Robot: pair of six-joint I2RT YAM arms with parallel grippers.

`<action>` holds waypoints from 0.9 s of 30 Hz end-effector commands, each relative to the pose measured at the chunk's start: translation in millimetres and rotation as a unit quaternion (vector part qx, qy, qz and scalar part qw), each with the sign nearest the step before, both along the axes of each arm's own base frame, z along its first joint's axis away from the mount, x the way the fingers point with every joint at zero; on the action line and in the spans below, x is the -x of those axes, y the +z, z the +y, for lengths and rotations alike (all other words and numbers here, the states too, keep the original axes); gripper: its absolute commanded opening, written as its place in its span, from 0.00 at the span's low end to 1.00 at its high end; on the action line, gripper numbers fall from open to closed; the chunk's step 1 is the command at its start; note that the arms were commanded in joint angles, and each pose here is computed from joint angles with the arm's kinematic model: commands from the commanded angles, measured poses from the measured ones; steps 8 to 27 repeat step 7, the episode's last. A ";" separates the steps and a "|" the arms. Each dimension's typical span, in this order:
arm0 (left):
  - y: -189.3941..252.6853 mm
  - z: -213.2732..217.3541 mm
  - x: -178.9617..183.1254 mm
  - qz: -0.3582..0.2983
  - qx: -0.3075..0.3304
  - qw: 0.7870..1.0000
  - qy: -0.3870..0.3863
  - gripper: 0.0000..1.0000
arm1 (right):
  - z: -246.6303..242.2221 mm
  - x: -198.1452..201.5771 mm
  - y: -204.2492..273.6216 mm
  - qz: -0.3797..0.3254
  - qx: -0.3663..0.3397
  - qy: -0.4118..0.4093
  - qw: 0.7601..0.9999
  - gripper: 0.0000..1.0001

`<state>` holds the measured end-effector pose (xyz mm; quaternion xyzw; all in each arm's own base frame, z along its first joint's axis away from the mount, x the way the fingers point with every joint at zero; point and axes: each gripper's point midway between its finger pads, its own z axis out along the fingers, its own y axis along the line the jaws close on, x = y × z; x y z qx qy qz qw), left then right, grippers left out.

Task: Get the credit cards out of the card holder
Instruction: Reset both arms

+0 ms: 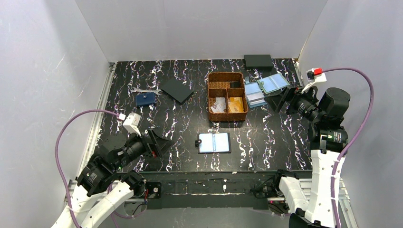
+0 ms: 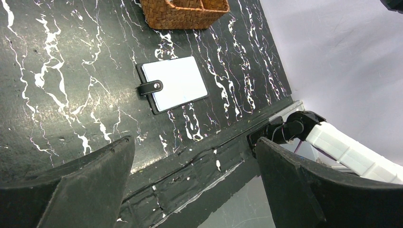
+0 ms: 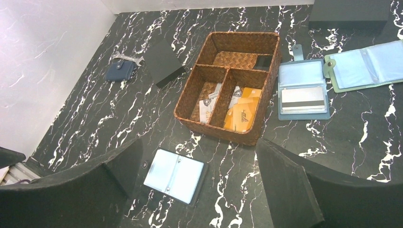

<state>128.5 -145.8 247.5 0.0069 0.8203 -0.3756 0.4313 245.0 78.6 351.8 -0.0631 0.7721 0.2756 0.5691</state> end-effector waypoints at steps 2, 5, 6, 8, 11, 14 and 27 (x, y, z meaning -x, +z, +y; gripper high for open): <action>-0.9 1.6 0.4 -0.004 -0.004 1.000 0.000 0.98 | -0.2 -1.1 16.2 -0.033 0.001 0.002 0.999 0.98; -0.9 1.6 0.4 -0.004 -0.004 1.000 0.000 0.98 | 0.7 -1.5 13.2 -0.032 0.001 0.007 0.999 0.98; -0.9 1.5 0.5 -0.004 -0.004 1.000 0.000 0.98 | 1.4 -1.2 13.1 -0.033 0.000 0.009 0.999 0.98; -1.5 1.6 0.4 -0.004 -0.005 1.000 -0.001 0.98 | 0.8 -1.2 13.8 -0.037 0.004 0.009 0.999 0.98; -1.5 1.6 0.4 -0.004 -0.005 1.000 -0.001 0.98 | 0.8 -1.2 13.8 -0.037 0.004 0.009 0.999 0.98; -1.5 1.6 0.4 -0.004 -0.005 1.000 -0.001 0.98 | 0.8 -1.2 13.8 -0.037 0.004 0.009 0.999 0.98; -1.5 1.6 0.4 -0.004 -0.005 1.000 -0.001 0.98 | 0.8 -1.2 13.8 -0.037 0.004 0.009 0.999 0.98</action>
